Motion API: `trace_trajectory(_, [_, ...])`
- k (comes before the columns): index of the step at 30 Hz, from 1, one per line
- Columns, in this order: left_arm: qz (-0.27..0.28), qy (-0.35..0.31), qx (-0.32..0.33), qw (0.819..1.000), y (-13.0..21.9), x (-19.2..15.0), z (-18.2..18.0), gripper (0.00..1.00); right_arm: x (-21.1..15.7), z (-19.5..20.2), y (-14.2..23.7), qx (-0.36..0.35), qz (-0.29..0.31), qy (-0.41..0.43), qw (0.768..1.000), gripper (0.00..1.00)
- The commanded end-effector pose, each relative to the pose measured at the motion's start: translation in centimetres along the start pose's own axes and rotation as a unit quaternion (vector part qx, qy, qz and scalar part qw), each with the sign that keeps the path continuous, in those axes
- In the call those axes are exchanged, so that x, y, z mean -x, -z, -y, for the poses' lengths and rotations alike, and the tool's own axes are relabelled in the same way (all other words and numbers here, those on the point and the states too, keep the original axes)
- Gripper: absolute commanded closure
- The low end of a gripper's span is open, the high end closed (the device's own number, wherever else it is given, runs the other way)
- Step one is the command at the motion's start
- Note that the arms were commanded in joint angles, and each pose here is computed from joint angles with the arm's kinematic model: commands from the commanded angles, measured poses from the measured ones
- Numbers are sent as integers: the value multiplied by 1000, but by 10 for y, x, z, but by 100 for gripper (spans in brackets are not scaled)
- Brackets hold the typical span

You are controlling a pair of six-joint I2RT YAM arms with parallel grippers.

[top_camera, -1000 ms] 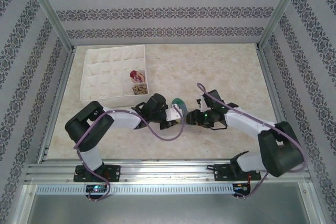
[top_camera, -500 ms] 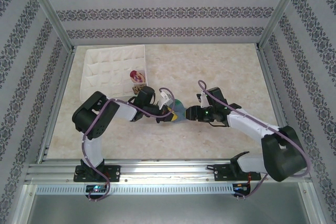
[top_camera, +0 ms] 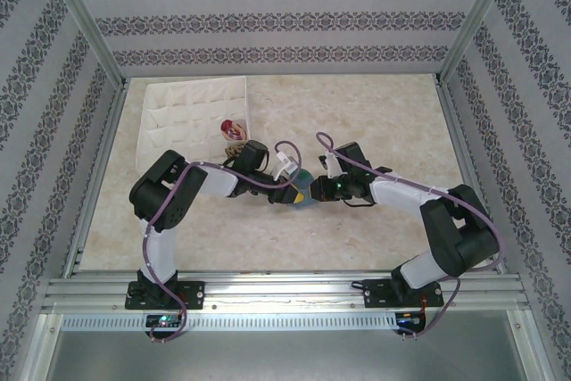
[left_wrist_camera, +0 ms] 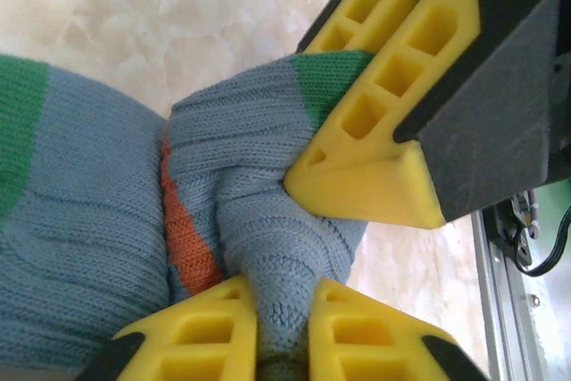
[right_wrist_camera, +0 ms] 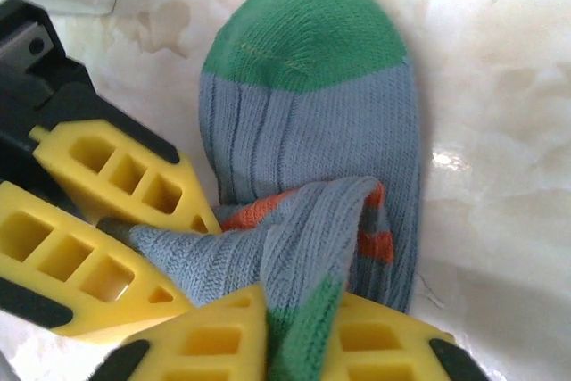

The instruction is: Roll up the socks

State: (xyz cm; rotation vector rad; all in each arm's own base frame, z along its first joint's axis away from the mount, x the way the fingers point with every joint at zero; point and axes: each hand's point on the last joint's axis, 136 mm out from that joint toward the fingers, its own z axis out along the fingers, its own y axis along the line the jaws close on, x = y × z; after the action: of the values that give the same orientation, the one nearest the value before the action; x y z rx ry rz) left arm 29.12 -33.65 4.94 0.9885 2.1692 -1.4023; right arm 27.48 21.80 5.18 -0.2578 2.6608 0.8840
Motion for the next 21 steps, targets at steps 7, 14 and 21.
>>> trace_trajectory(7, [-53, -77, 85, 992, 34, 18, 11, 58, -44, 21, 6, -50, -38, -15, 998, 99])
trace_trajectory(14, [-39, -261, 154, 952, 54, 29, 34, 55, -55, 23, 15, -78, -43, -32, 996, 100])
trace_trajectory(21, [-33, -457, 232, 858, 35, 16, 58, 51, -56, 16, 16, -79, -59, -65, 993, 100])
